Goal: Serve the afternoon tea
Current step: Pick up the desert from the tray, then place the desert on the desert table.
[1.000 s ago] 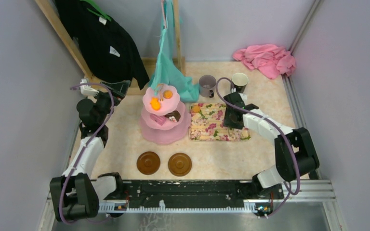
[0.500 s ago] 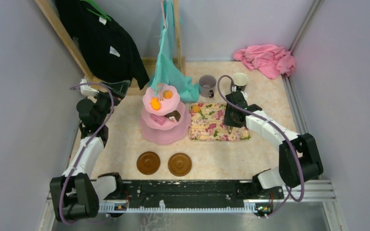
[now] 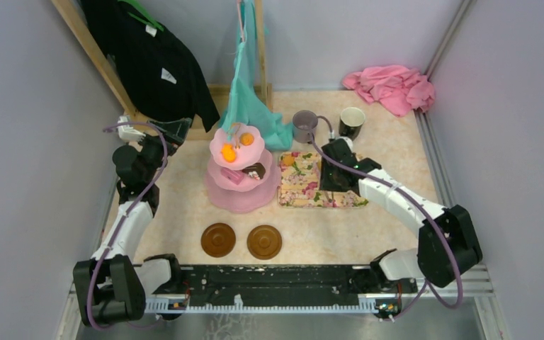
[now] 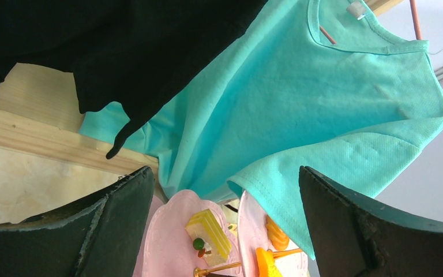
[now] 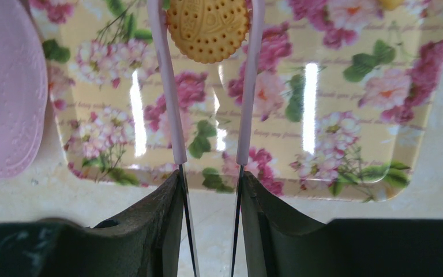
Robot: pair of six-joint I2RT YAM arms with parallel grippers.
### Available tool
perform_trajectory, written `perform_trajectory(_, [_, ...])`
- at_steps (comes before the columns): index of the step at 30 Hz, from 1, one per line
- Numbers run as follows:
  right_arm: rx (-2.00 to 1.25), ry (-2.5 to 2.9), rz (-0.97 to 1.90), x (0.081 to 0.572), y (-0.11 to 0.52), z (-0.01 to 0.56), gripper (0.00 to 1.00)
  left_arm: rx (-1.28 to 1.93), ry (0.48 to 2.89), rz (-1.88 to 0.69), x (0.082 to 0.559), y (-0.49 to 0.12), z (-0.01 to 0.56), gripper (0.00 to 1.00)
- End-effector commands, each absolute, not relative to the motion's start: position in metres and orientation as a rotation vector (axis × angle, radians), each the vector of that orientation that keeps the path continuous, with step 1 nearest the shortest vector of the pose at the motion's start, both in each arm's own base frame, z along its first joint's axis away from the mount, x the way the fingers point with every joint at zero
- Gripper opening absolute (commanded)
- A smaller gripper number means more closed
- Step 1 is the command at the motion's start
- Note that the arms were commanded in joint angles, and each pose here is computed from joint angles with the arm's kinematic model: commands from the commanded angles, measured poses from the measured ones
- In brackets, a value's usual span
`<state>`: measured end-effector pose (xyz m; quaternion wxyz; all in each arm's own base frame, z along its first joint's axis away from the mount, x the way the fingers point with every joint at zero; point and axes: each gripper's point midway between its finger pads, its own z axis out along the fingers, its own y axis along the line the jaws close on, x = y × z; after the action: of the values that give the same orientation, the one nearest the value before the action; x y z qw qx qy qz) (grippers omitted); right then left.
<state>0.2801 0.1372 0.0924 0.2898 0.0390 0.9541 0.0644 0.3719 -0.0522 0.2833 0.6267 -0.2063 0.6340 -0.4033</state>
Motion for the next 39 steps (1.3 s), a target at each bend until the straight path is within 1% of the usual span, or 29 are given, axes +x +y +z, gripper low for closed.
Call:
perform_trajectory(1, [0.032,2.452,0.269,0.280,0.171,0.129,0.21,-0.449,1.435,-0.907,0.371,-0.049,0.287,0.99])
perform_trajectory(10, [-0.110,2.424,0.339,0.266,0.226,0.144,0.21,-0.450,1.439,-0.909,0.372,-0.049,0.286,0.99])
perform_trajectory(19, [-0.224,2.433,0.377,0.260,0.269,0.140,0.21,-0.450,1.437,-0.907,0.371,-0.049,0.287,0.99])
perform_trajectory(39, [-0.332,2.371,0.439,0.272,0.313,0.124,0.21,-0.453,1.442,-0.904,0.373,-0.049,0.285,0.99])
